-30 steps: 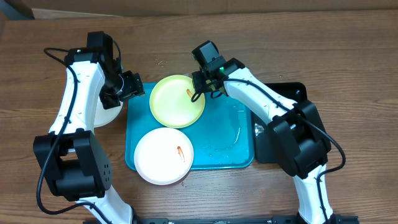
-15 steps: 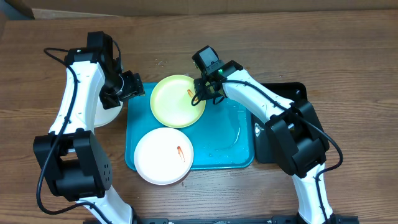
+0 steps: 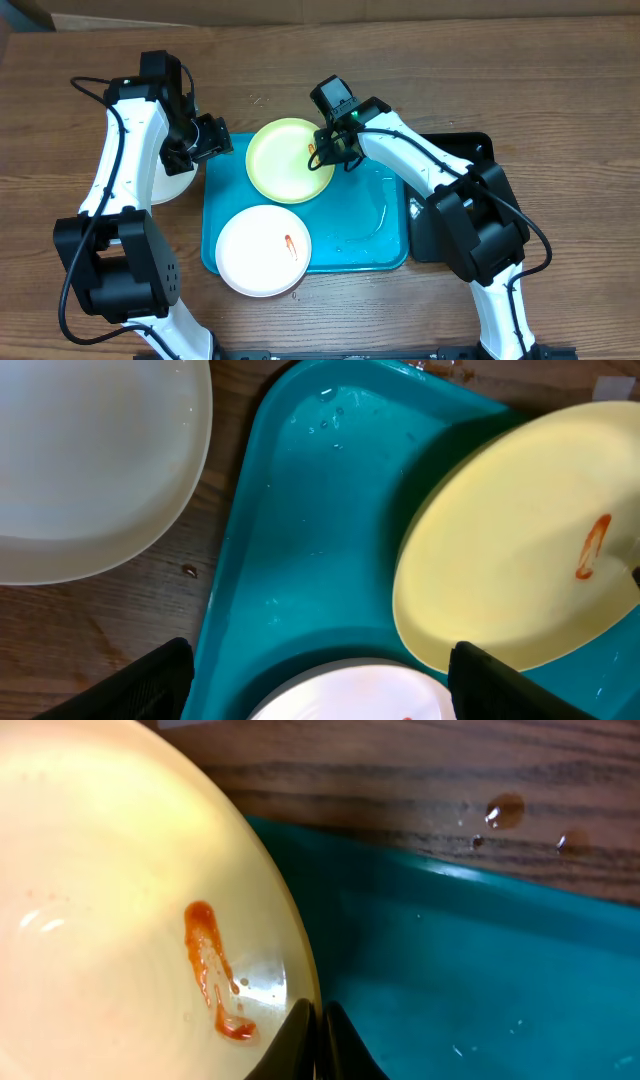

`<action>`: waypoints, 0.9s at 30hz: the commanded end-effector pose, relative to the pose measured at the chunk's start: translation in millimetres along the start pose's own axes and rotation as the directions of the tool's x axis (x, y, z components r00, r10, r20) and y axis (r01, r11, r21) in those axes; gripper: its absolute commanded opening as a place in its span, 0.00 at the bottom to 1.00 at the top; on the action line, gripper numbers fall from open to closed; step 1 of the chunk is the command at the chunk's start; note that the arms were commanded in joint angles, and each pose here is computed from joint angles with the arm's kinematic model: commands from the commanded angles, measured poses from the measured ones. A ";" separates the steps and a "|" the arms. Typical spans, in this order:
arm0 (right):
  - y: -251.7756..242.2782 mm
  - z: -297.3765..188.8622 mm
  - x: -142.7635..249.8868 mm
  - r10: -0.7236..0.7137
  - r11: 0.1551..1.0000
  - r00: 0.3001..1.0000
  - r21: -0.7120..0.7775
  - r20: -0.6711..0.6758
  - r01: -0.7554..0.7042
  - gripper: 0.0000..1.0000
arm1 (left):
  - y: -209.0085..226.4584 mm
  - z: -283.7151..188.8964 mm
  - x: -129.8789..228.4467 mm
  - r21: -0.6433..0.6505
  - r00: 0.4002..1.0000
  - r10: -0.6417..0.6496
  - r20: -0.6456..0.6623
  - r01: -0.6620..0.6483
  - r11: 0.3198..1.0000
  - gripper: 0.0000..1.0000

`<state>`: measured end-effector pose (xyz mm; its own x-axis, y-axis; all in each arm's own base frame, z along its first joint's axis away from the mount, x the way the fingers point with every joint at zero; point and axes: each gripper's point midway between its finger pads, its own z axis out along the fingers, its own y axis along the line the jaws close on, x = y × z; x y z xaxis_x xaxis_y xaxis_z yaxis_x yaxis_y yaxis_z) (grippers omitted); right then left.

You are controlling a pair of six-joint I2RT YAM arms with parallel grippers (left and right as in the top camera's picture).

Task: Clean dirty plates on tray and stack at the side
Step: 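Grasp the yellow plate rim with the right gripper, then slide the yellow plate rightward across the teal tray with the right gripper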

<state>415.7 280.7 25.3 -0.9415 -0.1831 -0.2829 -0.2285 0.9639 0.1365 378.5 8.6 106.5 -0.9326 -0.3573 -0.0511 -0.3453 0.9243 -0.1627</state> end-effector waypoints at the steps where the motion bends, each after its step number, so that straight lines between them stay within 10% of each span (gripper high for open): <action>1: -11.2 4.3 13.5 0.025 0.999 0.998 0.031 -0.058 -0.023 0.04 | -4.9 -11.0 -4.9 0.022 1.000 0.000 0.031 -0.001 1.000 0.82; 17: -87.4 -32.2 73.6 0.251 0.956 0.914 0.227 -0.319 -0.184 0.05 | -37.0 -8.8 -1.9 0.085 0.997 0.063 0.042 -0.067 0.994 0.77; 27: -87.3 -112.0 39.6 0.237 0.964 0.952 0.168 -0.192 -0.206 0.39 | -100.0 -1.3 18.5 0.111 0.975 0.213 0.066 -0.219 0.969 0.66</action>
<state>349.3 167.8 41.7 -0.9935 0.0154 0.1129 0.0112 0.9992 -0.0373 394.0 -70.0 110.9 -0.9749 -0.1869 -0.1210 -0.1554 0.9604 -0.2313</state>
